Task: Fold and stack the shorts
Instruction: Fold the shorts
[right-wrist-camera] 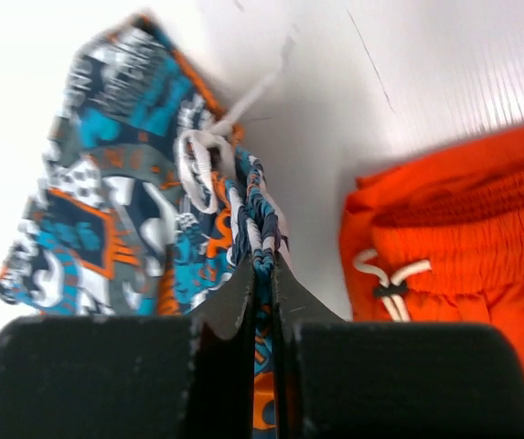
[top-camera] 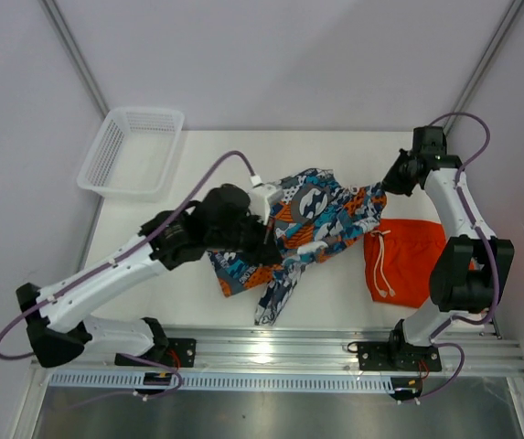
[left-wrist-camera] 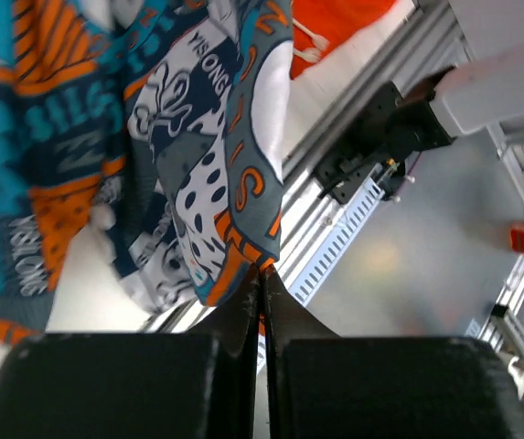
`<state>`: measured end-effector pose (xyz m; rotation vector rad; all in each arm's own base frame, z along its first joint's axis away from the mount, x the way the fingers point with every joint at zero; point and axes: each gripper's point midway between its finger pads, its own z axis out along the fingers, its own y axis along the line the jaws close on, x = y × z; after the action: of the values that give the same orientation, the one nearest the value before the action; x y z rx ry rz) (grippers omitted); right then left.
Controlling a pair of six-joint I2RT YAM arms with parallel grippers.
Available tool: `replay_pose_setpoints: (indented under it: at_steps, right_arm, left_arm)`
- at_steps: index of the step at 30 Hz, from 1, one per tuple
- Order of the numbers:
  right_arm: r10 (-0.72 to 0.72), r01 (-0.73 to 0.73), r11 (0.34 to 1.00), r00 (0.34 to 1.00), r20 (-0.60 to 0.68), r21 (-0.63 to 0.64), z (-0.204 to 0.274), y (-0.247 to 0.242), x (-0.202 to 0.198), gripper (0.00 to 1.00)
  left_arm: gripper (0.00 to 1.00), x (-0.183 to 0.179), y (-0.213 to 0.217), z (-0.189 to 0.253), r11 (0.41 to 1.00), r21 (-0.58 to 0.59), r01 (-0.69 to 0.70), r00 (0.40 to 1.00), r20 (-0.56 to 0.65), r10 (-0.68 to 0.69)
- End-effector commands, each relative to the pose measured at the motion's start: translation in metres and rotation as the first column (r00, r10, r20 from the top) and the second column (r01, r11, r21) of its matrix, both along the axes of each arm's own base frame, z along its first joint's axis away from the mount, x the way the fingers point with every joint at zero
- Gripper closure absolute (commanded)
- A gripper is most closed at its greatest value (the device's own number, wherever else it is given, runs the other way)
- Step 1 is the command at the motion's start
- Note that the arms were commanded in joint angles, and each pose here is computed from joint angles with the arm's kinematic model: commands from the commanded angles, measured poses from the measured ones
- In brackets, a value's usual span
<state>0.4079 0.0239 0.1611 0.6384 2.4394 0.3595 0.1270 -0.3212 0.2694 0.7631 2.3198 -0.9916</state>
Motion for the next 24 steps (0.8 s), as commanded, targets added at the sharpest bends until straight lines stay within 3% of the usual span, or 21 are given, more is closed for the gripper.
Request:
replay_pose_setpoints:
  at_steps: [1, 10, 19, 24]
  right_arm:
    - [-0.021, 0.018, 1.000, 0.995, 0.100, 0.026, 0.052, 0.007, 0.025, 1.00]
    - [-0.019, -0.014, 0.981, 0.986, 0.166, 0.195, 0.080, 0.061, 0.069, 1.00]
    - [-0.071, 0.020, 0.968, 0.978, 0.196, 0.250, 0.080, 0.066, 0.098, 1.00]
    - [-0.120, 0.059, 0.957, 0.972, 0.201, 0.282, 0.074, 0.063, 0.109, 1.00]
  left_arm:
    - [1.00, 0.011, 0.026, -0.010, 0.999, -0.008, -0.034, 0.997, -0.073, 0.033]
    - [1.00, 0.089, 0.092, -0.028, 0.969, 0.039, -0.245, 0.967, -0.061, 0.247]
    - [1.00, 0.117, 0.103, 0.022, 0.962, -0.056, -0.268, 0.963, -0.014, 0.268]
    - [1.00, 0.151, 0.115, 0.042, 0.947, -0.012, -0.320, 0.946, 0.056, 0.320]
